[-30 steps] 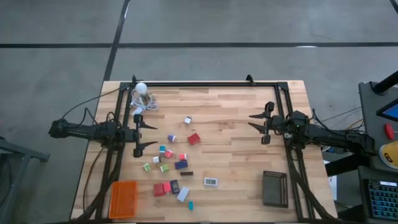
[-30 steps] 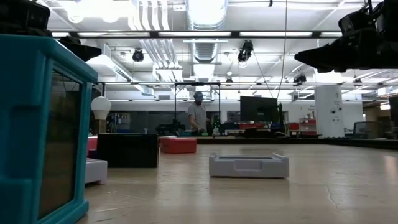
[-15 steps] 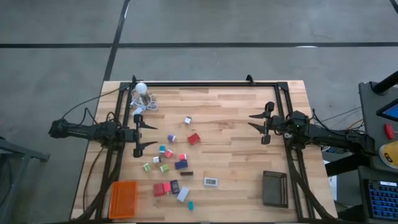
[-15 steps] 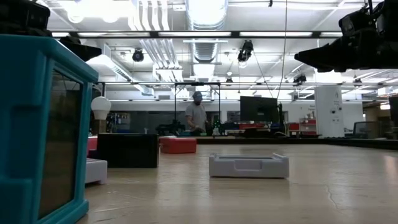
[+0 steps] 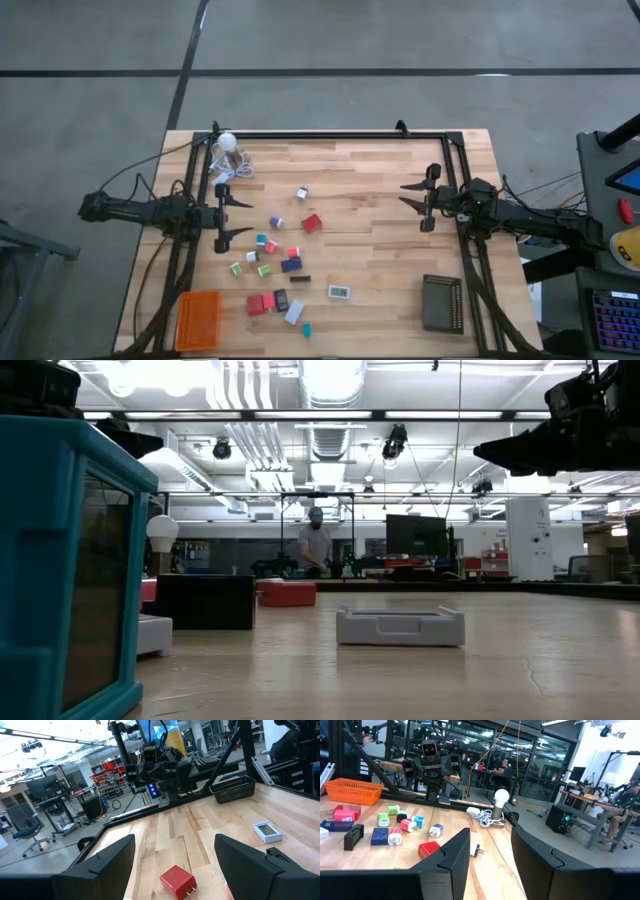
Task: Pick & Place Office items
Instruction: Put the purple charger adapter into the orange bin
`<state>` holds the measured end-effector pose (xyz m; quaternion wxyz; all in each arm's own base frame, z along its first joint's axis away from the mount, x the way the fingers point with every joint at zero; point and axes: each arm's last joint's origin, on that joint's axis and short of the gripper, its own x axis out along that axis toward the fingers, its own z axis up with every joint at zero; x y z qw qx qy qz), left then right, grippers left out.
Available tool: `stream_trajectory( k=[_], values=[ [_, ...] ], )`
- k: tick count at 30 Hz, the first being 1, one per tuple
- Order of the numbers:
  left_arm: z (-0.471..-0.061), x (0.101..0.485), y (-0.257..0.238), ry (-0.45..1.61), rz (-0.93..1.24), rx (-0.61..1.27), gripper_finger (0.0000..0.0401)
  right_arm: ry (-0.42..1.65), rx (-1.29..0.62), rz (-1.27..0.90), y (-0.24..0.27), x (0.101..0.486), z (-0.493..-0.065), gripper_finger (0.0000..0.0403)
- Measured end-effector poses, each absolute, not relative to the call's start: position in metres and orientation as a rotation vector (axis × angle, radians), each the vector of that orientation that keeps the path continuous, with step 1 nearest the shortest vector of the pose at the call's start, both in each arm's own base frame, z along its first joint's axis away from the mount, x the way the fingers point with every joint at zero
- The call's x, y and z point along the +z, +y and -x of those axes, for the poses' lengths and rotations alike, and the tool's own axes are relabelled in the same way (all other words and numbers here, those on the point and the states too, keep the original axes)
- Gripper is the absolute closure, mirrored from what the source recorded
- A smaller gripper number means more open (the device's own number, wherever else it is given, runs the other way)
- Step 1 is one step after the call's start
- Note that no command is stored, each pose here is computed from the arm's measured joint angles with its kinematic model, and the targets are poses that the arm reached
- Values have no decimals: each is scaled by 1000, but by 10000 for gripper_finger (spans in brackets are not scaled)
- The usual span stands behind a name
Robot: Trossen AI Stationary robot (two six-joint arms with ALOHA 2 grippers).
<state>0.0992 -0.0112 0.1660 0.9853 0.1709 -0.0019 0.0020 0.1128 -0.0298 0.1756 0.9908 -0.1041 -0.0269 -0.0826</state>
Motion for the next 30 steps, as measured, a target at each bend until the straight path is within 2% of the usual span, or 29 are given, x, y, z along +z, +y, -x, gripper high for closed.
stream_trajectory(
  k=[30],
  values=[
    [-99, 166, -11, -4, -359, 4, 126, -53, -166, 208, -30, 176, -113, 264]
  ],
)
